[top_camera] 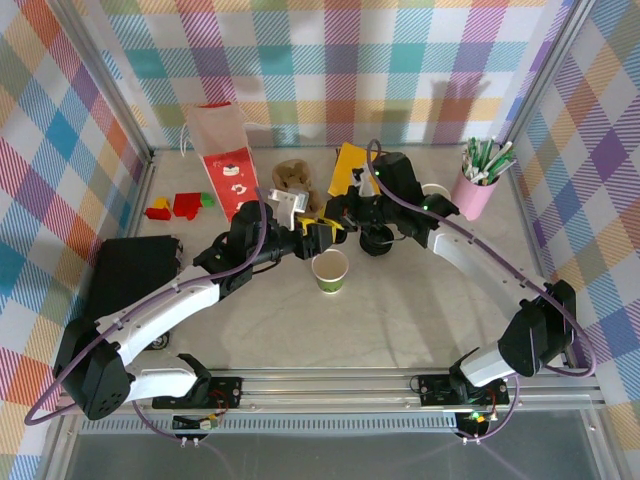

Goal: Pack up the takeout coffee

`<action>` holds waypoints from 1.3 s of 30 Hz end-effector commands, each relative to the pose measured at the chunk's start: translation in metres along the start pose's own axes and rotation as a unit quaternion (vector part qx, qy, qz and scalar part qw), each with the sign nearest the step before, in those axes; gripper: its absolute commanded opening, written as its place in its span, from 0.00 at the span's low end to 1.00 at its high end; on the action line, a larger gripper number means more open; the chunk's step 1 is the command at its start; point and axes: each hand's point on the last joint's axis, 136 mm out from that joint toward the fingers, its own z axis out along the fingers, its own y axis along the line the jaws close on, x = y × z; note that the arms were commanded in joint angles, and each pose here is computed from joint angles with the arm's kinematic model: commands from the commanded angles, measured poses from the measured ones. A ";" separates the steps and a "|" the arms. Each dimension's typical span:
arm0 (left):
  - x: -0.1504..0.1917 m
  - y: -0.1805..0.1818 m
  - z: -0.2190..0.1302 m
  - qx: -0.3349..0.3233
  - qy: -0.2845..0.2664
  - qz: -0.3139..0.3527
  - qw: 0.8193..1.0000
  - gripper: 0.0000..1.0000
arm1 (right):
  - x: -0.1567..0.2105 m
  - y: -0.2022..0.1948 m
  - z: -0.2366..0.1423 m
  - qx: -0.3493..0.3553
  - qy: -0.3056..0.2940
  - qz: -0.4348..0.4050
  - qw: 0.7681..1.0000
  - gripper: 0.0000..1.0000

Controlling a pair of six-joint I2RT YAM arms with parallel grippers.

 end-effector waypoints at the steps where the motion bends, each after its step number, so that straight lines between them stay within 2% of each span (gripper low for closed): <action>1: -0.020 -0.015 0.001 0.023 -0.029 0.006 0.999 0.50 | 0.004 0.023 -0.013 -0.035 -0.006 -0.016 0.999 0.09; 12: -0.022 -0.021 0.001 0.039 -0.036 -0.004 0.999 0.28 | 0.003 0.031 -0.023 -0.040 -0.019 -0.029 0.999 0.12; 15: -0.023 -0.022 -0.001 0.040 -0.038 -0.008 0.998 0.24 | 0.002 0.033 -0.029 -0.036 -0.029 -0.043 0.998 0.21; 19: -0.026 -0.024 -0.007 0.038 -0.041 -0.015 0.998 0.21 | -0.005 0.040 -0.050 -0.010 -0.061 -0.094 0.994 0.40; 24: -0.032 -0.024 -0.018 0.022 -0.038 -0.031 0.999 0.14 | -0.014 0.047 -0.089 0.029 -0.130 -0.205 0.970 0.47; 27: -0.036 -0.021 -0.027 0.010 -0.031 -0.056 0.998 0.09 | -0.012 0.053 -0.108 0.038 -0.162 -0.308 0.937 0.48; 31: -0.041 -0.012 -0.038 -0.003 -0.016 -0.118 0.993 0.06 | -0.003 0.055 -0.118 0.038 -0.181 -0.451 0.873 0.50; 34: -0.047 -0.006 -0.046 0.001 -0.003 -0.180 0.984 0.07 | 0.009 0.048 -0.111 0.045 -0.181 -0.558 0.809 0.50; 39: -0.051 -0.001 -0.053 0.018 0.022 -0.267 0.963 0.07 | 0.024 0.037 -0.089 0.074 -0.188 -0.708 0.676 0.51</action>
